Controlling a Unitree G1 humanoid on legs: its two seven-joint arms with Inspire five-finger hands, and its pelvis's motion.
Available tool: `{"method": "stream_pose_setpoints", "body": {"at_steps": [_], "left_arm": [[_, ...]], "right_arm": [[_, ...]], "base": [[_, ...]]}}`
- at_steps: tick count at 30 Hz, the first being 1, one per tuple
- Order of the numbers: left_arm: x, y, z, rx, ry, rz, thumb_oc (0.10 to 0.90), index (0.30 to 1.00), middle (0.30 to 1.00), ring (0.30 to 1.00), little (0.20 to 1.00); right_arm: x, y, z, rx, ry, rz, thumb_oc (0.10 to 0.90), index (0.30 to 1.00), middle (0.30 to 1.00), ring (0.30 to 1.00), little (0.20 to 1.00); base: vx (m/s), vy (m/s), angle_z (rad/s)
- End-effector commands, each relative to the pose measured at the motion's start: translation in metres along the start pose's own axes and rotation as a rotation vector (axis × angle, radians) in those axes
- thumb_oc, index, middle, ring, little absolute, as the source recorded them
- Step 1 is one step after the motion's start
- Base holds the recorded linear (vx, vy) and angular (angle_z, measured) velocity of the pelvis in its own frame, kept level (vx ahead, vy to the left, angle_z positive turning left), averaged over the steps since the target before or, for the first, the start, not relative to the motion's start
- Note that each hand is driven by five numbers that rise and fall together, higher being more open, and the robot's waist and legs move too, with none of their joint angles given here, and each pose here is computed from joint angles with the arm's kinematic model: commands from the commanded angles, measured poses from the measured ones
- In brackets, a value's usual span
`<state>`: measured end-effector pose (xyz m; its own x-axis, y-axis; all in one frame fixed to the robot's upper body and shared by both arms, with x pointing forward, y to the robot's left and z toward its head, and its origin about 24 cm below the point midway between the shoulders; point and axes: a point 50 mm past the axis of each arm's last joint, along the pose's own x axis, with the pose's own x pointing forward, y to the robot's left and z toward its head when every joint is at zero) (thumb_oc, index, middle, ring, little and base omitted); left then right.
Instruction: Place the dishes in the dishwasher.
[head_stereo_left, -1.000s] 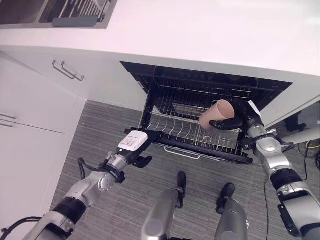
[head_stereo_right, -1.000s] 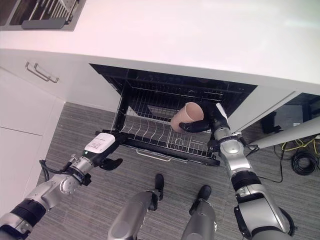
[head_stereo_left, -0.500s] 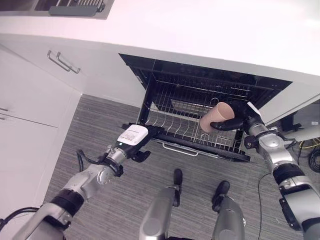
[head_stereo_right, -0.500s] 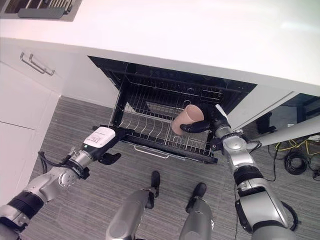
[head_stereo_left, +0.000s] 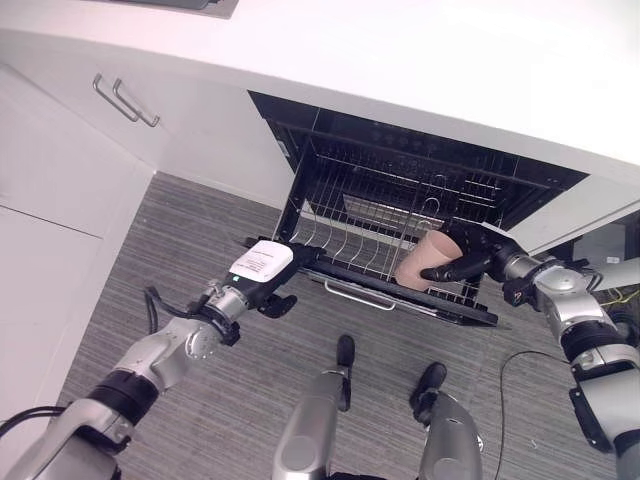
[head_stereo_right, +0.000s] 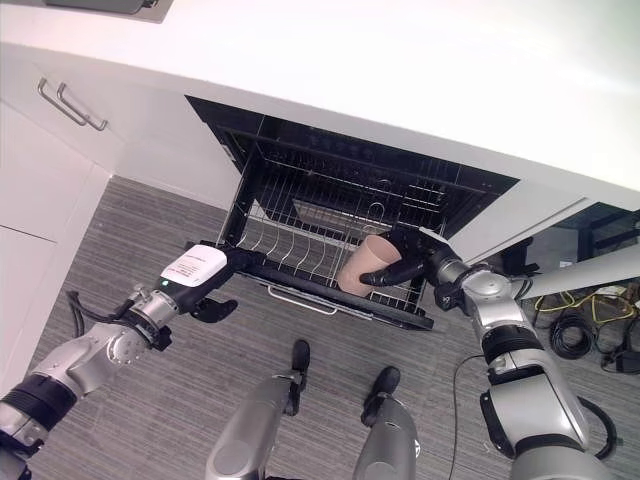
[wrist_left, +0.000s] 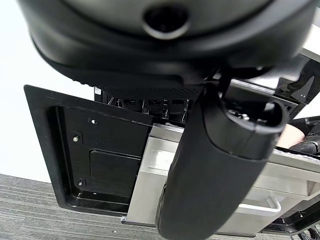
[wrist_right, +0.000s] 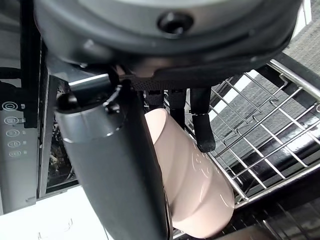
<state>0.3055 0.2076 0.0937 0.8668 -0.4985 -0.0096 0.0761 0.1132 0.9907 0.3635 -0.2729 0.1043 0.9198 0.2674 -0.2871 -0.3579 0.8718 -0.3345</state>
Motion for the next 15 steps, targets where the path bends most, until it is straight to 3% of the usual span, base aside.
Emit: {"method": "stream_pose_setpoints", "body": {"at_steps": [1,5,10,15], "left_arm": [[-0.003,0.024,-0.003,0.012,-0.028,0.073,0.800,0.900,0.900,0.900,0.900],[-0.002,0.021,-0.002,0.011,-0.028,0.073,0.800,0.900,0.900,0.900,0.900],[-0.001,0.013,-0.002,-0.010,-0.008,0.072,0.800,0.900,0.900,0.900,0.900],[-0.004,0.003,0.003,-0.043,0.011,0.078,0.800,0.900,0.900,0.900,0.900]], "right_arm": [[-0.017,-0.016,-0.019,-0.150,0.148,0.011,0.800,0.900,0.900,0.900,0.900],[-0.009,-0.010,-0.005,-0.146,0.061,-0.011,0.800,0.900,0.900,0.900,0.900],[-0.001,-0.004,0.042,-0.113,-0.253,-0.207,0.800,0.900,0.900,0.900,0.900],[-0.010,0.004,0.080,-0.211,-0.514,-0.358,0.800,0.900,0.900,0.900,0.900]], "base": [[0.00,0.000,0.00],[0.00,0.000,0.00],[0.02,0.035,-0.01],[0.01,0.088,-0.04]]}}
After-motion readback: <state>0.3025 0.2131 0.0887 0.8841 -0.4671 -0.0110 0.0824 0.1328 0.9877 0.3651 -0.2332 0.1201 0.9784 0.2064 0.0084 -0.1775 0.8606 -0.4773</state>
